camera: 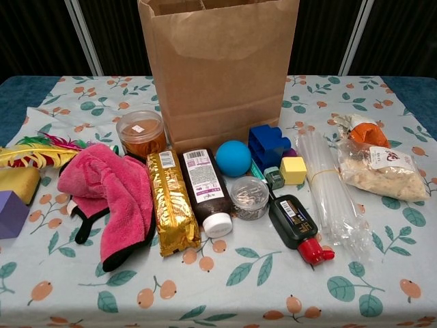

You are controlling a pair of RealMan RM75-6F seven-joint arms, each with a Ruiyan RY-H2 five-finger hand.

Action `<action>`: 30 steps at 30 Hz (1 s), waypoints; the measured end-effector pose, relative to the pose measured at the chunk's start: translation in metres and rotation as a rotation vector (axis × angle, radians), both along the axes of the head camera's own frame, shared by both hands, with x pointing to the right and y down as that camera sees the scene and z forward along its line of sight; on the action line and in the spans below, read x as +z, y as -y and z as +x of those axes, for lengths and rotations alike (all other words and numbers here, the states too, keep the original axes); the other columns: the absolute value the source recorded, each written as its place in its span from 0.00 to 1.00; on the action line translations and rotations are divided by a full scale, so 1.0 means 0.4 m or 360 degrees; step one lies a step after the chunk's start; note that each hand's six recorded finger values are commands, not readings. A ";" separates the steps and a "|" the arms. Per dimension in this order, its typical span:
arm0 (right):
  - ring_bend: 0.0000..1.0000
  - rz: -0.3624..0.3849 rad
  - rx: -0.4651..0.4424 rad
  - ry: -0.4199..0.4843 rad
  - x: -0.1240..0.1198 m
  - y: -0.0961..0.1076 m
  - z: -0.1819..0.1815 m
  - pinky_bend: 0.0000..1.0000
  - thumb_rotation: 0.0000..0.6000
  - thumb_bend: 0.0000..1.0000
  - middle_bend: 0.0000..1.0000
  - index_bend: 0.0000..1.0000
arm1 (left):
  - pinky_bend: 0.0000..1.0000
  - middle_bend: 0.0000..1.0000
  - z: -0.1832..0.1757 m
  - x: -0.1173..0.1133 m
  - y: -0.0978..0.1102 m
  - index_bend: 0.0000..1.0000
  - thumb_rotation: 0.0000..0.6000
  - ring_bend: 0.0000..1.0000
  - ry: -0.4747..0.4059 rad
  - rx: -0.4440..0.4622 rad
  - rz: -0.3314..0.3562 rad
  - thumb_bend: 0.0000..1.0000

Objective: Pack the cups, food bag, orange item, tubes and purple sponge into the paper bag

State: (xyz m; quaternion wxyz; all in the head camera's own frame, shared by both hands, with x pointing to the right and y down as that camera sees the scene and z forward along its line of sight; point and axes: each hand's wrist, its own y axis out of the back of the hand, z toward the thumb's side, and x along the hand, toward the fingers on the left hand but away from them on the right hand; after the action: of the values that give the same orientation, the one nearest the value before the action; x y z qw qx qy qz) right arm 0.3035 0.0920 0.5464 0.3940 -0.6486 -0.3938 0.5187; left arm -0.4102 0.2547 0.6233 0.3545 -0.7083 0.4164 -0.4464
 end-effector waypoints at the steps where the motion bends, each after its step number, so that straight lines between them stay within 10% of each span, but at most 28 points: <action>1: 0.15 -0.0036 0.0028 0.0025 0.012 -0.020 0.019 0.12 1.00 0.00 0.26 0.20 | 0.07 0.07 0.000 0.000 -0.001 0.09 1.00 0.03 0.0001 0.0001 -0.0002 0.00; 13: 0.15 -0.0241 0.0416 0.0290 0.211 -0.232 0.184 0.10 1.00 0.00 0.25 0.23 | 0.07 0.07 0.004 -0.001 -0.008 0.09 1.00 0.03 -0.0012 0.0027 -0.0015 0.00; 30: 0.15 -0.0316 0.0548 0.0234 0.338 -0.230 0.185 0.10 1.00 0.00 0.26 0.23 | 0.07 0.07 -0.001 -0.010 -0.005 0.09 1.00 0.03 -0.0016 0.0011 0.0013 0.00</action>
State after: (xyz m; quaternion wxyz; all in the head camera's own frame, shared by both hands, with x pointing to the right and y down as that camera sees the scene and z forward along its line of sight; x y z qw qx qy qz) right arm 0.3776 0.1840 0.6817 0.2039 -0.6434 -0.4736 0.5659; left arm -0.4107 0.2565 0.6194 0.3568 -0.7105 0.4176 -0.4399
